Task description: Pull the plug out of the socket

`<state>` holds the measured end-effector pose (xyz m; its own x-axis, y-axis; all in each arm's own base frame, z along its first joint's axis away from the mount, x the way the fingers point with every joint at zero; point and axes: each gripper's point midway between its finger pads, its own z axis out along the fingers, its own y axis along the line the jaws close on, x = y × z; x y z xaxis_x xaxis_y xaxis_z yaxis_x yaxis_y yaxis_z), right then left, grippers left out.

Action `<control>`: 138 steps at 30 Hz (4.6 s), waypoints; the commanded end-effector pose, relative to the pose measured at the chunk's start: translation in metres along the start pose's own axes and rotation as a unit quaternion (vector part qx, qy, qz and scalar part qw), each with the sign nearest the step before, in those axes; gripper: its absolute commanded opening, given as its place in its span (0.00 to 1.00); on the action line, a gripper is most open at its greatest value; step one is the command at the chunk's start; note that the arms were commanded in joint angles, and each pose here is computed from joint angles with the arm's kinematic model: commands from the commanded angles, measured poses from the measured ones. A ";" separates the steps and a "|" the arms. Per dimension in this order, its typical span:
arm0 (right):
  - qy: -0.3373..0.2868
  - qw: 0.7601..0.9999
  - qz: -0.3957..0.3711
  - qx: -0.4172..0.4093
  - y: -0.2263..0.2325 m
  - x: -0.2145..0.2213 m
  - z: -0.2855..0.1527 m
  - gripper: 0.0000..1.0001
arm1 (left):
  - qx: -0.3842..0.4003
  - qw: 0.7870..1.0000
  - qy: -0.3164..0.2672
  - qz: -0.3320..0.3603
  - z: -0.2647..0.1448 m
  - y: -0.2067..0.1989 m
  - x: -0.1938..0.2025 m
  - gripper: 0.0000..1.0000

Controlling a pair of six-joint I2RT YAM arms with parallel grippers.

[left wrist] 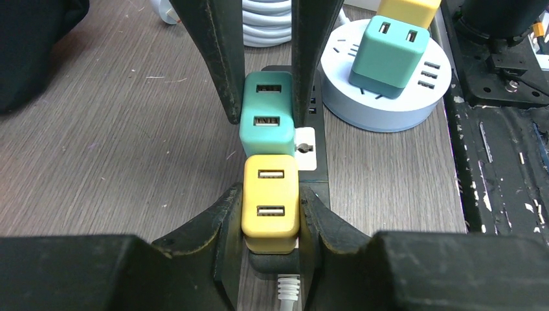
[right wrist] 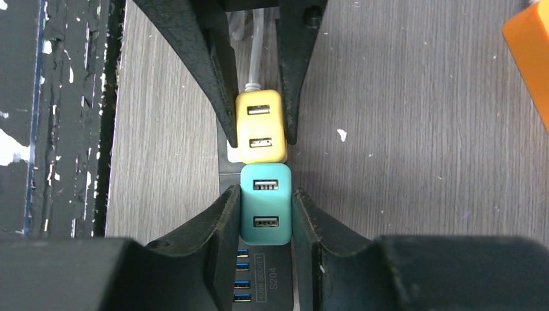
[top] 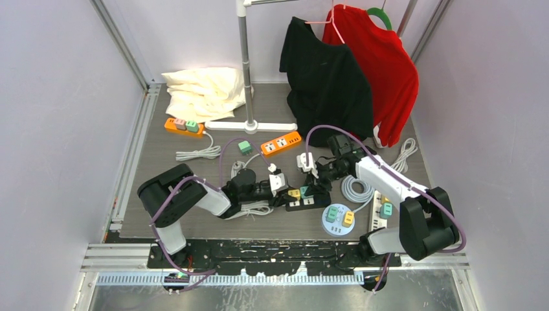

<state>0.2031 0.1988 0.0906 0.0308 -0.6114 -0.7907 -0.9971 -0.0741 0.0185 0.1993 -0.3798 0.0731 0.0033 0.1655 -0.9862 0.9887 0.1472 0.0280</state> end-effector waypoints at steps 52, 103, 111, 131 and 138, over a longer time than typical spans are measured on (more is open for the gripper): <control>-0.148 0.866 0.477 0.009 -0.062 -0.084 -0.037 0.05 | -0.348 0.872 0.066 -0.337 -0.057 0.040 -0.093 0.98; -0.139 0.883 0.446 0.052 -0.070 -0.073 -0.051 0.59 | -0.507 0.832 0.118 -0.192 -0.100 0.091 -0.051 0.00; -0.138 0.883 0.445 0.055 -0.071 -0.069 -0.052 0.59 | -0.576 0.784 0.154 -0.173 -0.146 0.143 -0.031 0.00; -0.136 0.884 0.445 0.055 -0.071 -0.066 -0.051 0.60 | -0.618 0.723 0.227 -0.210 -0.152 0.246 0.020 0.00; -0.132 0.881 0.451 0.051 -0.072 -0.062 -0.047 0.60 | -0.593 0.737 0.207 -0.249 -0.147 0.248 0.024 0.08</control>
<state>0.2687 0.2039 0.1517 -0.8230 -0.1823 -0.5380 -0.5570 0.4445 0.7016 0.4105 -0.1873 0.0647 -0.6291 0.1255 -0.7671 0.0189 0.9891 0.1463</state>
